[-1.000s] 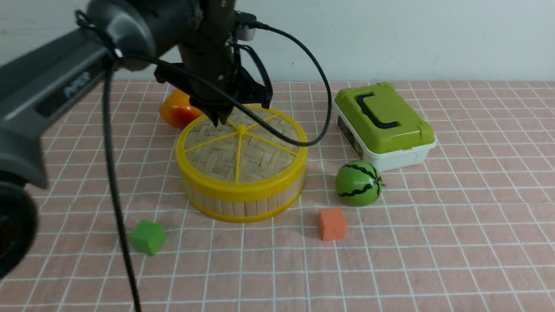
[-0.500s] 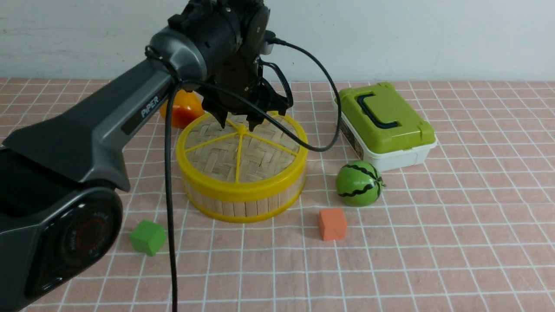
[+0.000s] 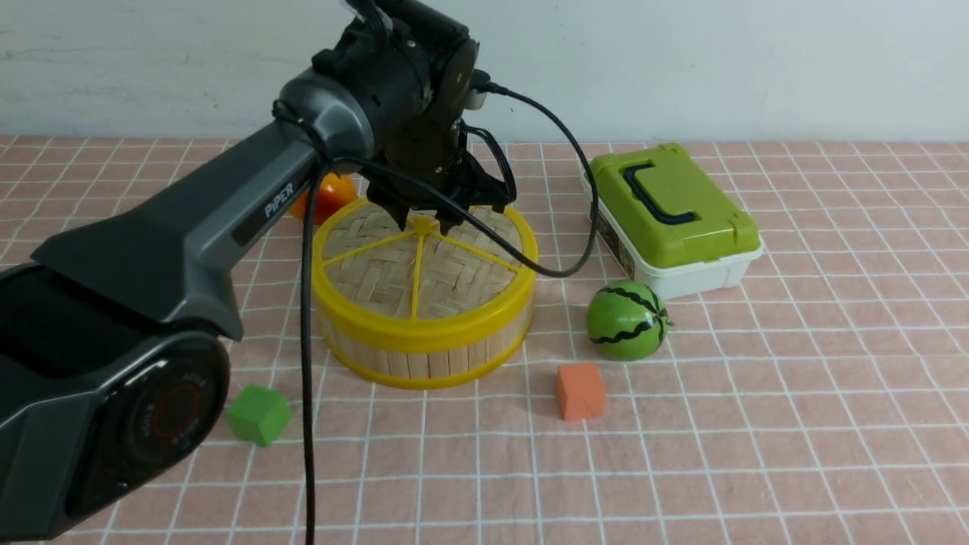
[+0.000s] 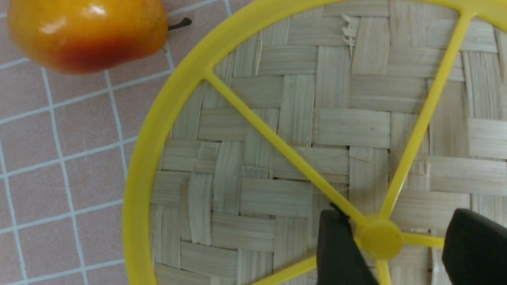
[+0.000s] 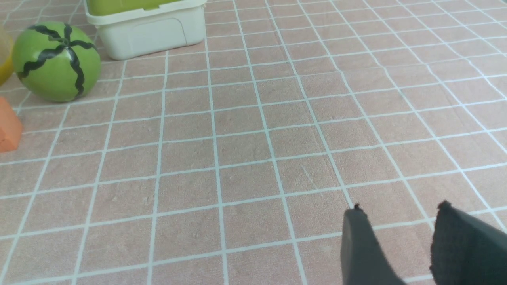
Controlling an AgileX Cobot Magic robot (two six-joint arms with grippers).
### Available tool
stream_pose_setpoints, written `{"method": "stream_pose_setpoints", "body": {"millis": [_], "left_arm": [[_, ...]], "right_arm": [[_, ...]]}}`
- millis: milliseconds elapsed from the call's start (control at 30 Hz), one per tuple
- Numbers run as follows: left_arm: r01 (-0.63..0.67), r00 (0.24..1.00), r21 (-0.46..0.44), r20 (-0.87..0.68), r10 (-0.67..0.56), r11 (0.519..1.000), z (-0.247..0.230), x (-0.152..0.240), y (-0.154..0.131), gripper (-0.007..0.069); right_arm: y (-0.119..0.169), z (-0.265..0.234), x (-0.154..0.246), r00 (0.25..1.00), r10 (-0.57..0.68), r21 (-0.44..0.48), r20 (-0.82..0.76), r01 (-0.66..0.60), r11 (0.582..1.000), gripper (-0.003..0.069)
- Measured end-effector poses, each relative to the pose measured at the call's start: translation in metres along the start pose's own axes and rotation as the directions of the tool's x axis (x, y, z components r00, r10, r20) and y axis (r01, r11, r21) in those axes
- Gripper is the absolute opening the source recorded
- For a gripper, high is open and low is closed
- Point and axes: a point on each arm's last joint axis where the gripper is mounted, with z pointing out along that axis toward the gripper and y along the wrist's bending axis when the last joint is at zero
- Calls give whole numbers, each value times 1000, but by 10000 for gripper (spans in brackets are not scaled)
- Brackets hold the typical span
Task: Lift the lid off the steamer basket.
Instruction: Use the left arm to lift the lid of the steamer
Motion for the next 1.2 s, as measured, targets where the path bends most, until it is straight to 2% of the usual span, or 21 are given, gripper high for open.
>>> {"method": "stream_pose_setpoints", "body": {"millis": [300, 667, 767, 933, 1200], "left_arm": [[62, 998, -6, -2, -62, 998, 0, 0, 1, 236], [69, 997, -6, -27, -70, 998, 6, 3, -1, 235], [78, 996, -12, -31, -78, 997, 9, 4, -2, 212], [107, 994, -26, -26, -108, 994, 9, 4, -1, 104], [136, 991, -32, -1, -136, 990, 3, -1, 0, 106]], "right_arm": [[0, 0, 0, 1000, 0, 0, 0, 0, 1000, 241], [0, 0, 0, 1000, 0, 0, 0, 0, 1000, 241], [0, 0, 0, 1000, 0, 0, 0, 0, 1000, 241], [0, 0, 0, 1000, 0, 0, 0, 0, 1000, 241], [0, 0, 0, 1000, 0, 0, 0, 0, 1000, 241]]}}
